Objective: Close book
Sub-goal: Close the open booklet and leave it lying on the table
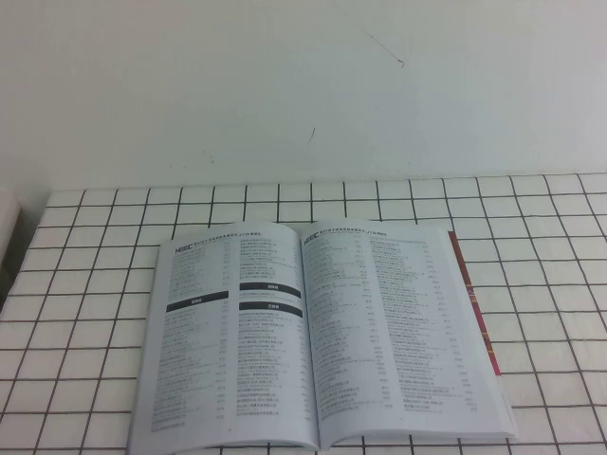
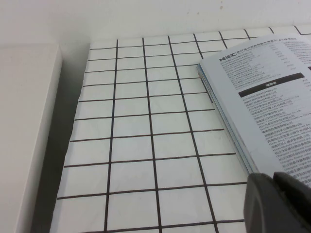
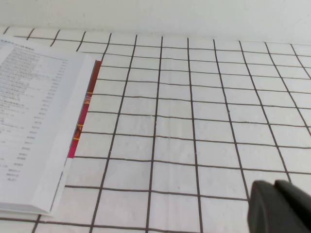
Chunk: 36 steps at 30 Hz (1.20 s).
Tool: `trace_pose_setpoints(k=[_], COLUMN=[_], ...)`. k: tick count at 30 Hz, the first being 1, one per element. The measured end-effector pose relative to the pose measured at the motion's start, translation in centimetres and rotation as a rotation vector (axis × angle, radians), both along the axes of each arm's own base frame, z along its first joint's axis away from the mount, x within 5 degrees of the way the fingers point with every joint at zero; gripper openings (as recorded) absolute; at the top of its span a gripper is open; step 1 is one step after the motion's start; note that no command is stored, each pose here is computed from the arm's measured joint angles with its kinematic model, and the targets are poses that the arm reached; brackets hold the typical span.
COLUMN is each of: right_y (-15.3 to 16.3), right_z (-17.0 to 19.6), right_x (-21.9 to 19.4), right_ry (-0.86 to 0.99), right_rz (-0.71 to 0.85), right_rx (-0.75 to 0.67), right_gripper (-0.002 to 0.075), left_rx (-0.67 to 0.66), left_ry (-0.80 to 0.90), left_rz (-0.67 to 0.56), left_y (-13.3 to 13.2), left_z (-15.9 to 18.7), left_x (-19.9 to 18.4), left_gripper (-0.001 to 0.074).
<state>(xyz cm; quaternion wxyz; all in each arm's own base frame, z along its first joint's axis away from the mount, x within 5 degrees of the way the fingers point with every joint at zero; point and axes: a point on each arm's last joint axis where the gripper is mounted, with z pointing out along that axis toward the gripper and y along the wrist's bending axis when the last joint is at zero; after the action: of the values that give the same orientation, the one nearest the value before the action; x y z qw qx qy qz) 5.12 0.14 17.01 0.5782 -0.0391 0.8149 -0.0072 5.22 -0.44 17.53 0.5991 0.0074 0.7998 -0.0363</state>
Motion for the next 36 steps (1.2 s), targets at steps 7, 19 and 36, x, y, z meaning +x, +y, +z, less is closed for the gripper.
trace_pose_setpoints(k=[7, 19, 36], right_y=[0.00, 0.00, 0.00], right_z=[0.00, 0.00, 0.00], right_x=[0.00, 0.00, 0.00], right_ry=[0.000, 0.000, 0.000], right_rz=[0.000, 0.000, 0.000], right_rx=[0.000, 0.000, 0.000], right_gripper=[-0.0003, -0.0003, -0.0003], left_rx=[0.000, 0.000, 0.038], left_ry=[0.000, 0.000, -0.002], left_rz=[0.000, 0.000, -0.007], left_y=[0.00, 0.00, 0.03], left_z=[0.00, 0.00, 0.00], left_x=[0.00, 0.00, 0.00], left_gripper=[-0.0003, -0.0003, -0.0003])
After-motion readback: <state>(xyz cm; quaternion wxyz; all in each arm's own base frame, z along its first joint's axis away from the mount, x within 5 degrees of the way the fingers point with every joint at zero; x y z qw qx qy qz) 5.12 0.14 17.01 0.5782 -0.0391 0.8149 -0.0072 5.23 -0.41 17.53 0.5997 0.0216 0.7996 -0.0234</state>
